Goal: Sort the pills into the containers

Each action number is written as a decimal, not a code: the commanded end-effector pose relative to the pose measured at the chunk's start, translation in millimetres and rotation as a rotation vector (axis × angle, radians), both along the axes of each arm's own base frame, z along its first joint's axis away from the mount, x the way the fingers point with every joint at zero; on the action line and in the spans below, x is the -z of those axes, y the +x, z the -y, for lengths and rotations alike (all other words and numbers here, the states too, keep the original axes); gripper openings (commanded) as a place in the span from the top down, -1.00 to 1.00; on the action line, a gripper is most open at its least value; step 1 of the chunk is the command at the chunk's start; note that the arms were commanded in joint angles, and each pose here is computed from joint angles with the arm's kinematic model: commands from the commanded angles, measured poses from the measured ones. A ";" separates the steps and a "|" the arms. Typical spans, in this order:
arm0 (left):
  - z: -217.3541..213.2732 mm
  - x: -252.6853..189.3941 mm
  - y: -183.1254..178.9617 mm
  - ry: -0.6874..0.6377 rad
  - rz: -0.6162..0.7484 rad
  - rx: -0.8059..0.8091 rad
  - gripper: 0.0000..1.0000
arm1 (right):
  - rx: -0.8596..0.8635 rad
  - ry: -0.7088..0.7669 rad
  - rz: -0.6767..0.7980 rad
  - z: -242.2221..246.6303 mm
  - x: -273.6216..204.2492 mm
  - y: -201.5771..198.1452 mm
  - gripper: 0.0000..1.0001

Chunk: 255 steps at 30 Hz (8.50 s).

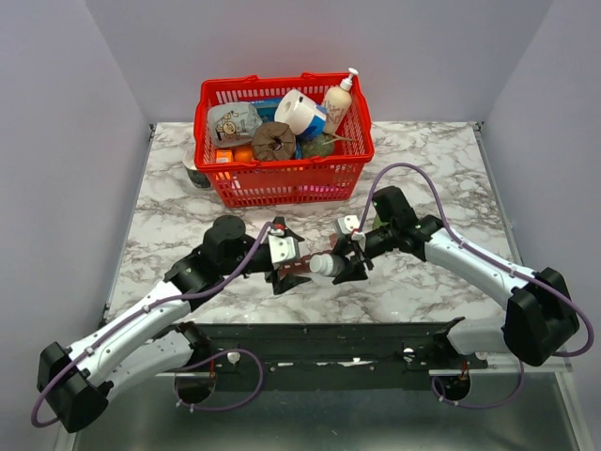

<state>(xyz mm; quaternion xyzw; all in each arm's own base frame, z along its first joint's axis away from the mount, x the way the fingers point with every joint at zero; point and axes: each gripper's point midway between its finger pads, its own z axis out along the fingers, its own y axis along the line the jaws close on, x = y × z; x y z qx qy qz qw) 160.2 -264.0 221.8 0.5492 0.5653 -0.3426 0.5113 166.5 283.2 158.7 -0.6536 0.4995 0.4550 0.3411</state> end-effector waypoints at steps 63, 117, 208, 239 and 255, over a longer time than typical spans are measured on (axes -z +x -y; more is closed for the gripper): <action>4.9 5.7 28.3 -0.390 -1.795 -0.814 1.00 | 0.182 -0.071 0.042 -2.3 5.3 36.6 0.91; -9.6 -36.5 42.9 -0.518 -1.055 -0.302 -0.97 | 0.092 -0.024 -0.036 -7.1 -3.4 17.3 0.90; 42.9 9.6 23.7 -0.116 -1.297 -0.590 1.00 | 0.155 -0.030 -0.056 -6.9 -5.9 29.0 0.49; 38.7 9.1 27.9 -0.110 -1.327 -0.580 1.00 | 0.159 -0.007 -0.068 -6.1 -13.8 29.4 -0.37; 43.8 4.8 27.4 -0.166 -1.369 -0.555 1.00 | 0.160 -0.005 -0.095 -8.6 -11.6 30.1 -0.16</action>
